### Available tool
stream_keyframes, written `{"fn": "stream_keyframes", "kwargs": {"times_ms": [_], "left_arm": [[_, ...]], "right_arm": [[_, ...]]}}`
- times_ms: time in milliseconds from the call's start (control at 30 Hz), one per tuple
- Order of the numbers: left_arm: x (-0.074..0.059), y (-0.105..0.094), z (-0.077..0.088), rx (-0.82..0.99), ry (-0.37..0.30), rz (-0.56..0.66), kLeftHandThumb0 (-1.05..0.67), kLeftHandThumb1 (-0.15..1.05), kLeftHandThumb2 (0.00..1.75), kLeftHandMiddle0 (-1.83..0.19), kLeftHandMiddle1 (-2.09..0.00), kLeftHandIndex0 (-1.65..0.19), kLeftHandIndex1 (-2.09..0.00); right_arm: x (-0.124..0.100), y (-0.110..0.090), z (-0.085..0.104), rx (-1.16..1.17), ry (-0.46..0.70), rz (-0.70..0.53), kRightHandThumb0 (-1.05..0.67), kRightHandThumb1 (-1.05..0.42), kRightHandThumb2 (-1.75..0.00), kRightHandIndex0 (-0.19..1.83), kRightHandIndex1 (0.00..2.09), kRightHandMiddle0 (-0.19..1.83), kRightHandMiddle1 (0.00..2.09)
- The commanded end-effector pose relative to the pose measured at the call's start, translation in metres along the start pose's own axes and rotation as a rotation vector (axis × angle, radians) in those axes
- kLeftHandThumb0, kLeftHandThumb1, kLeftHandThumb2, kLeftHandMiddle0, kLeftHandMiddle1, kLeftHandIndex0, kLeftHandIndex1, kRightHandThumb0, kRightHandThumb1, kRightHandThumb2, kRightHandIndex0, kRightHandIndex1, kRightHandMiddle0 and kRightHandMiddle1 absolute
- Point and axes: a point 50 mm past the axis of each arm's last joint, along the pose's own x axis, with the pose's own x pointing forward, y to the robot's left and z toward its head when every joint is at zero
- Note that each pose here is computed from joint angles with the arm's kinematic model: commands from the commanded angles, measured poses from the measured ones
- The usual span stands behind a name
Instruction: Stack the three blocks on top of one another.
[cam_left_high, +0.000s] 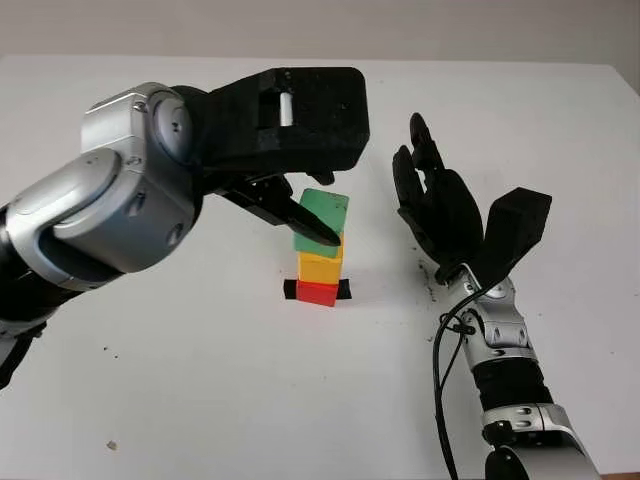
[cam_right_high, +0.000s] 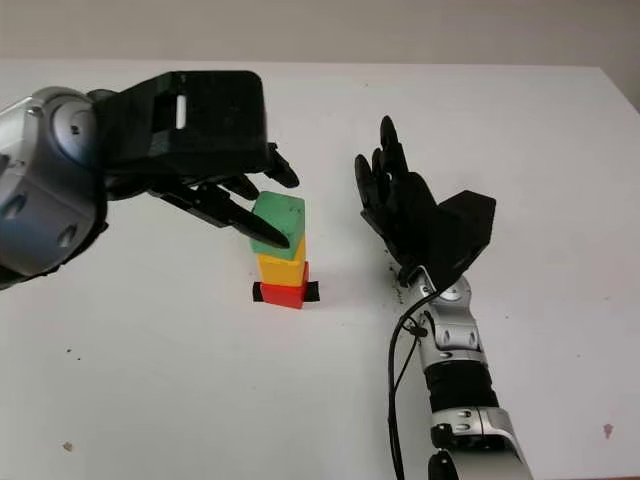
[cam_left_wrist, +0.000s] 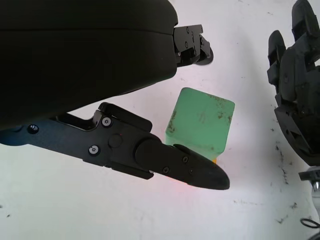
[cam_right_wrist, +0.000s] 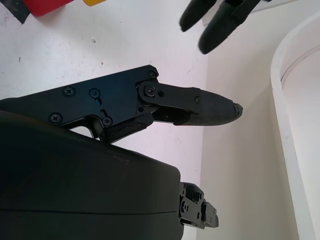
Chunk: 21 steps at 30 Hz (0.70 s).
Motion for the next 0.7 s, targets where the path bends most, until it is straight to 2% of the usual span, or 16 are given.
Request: {"fn": "stream_keyframes", "kwargs": {"times_ms": [0,267,367,467,567,667], "left_arm": [[-0.015,0.004,-0.002,0.018,-0.017,0.025,-0.85,1.03,0.06,0.19,-0.03,0.19,-0.03],[-0.05,0.019,-0.024,-0.08,-0.057,0.096,-0.9,0.99,0.04,0.19,0.0,0.19,0.0],[-0.064,0.024,-0.033,-0.095,-0.09,0.194,-0.94,1.04,0.27,0.19,0.0,0.19,0.0],[-0.068,0.026,-0.046,-0.18,-0.117,0.31,-0.9,1.05,0.37,0.19,0.0,0.19,0.0],[-0.065,0.026,-0.064,-0.294,-0.18,0.457,-0.84,1.05,0.43,0.19,0.0,0.19,-0.01],[-0.057,0.023,-0.079,-0.304,-0.179,0.581,-0.83,1.05,0.42,0.19,0.0,0.19,-0.01]], "right_arm": [[-0.002,-0.002,0.002,-0.008,-0.013,0.003,-0.65,-1.05,-0.53,-0.19,0.0,-0.19,0.0],[0.001,-0.003,0.002,0.003,-0.009,0.006,-0.65,-1.05,-0.53,-0.19,0.0,-0.19,0.0],[0.003,-0.005,0.003,-0.003,-0.008,0.008,-0.66,-1.05,-0.51,-0.19,0.0,-0.19,0.0],[0.003,-0.007,0.004,-0.017,-0.01,0.02,-0.67,-1.05,-0.5,-0.19,0.0,-0.19,0.0],[0.006,-0.008,0.006,-0.031,-0.017,0.027,-0.68,-1.05,-0.5,-0.19,0.0,-0.19,0.0],[0.008,-0.011,0.007,-0.026,-0.021,0.029,-0.67,-1.05,-0.5,-0.19,0.0,-0.19,0.0]]}}
